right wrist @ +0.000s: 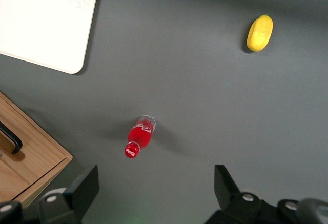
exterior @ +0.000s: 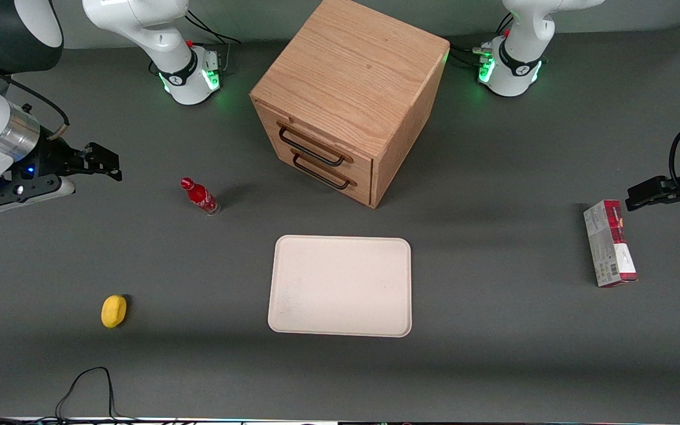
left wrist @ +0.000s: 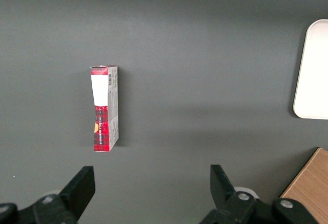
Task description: Open upper drawer
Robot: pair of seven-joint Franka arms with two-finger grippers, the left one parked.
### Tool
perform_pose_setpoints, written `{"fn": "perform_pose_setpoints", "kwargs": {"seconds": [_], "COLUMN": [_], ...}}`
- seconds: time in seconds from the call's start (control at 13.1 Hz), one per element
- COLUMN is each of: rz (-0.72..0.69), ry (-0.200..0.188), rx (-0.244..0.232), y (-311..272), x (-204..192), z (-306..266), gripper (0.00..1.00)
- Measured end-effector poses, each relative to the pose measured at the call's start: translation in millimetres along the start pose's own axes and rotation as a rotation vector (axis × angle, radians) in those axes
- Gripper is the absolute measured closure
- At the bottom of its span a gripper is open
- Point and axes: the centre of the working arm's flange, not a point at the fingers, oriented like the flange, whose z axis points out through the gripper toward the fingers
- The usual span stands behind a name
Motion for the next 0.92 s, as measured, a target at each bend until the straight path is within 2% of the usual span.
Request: {"fn": "perform_pose_setpoints", "kwargs": {"seconds": [0.38, 0.61, 0.92], "rz": [0.012, -0.01, -0.016], "ry": [-0.012, -0.043, -0.039], "rx": [0.003, 0.006, 0.005], "y": [6, -6, -10], "x": [-3, -5, -3], "z": [-4, -2, -4], "gripper": [0.0, 0.0, 0.0]}}
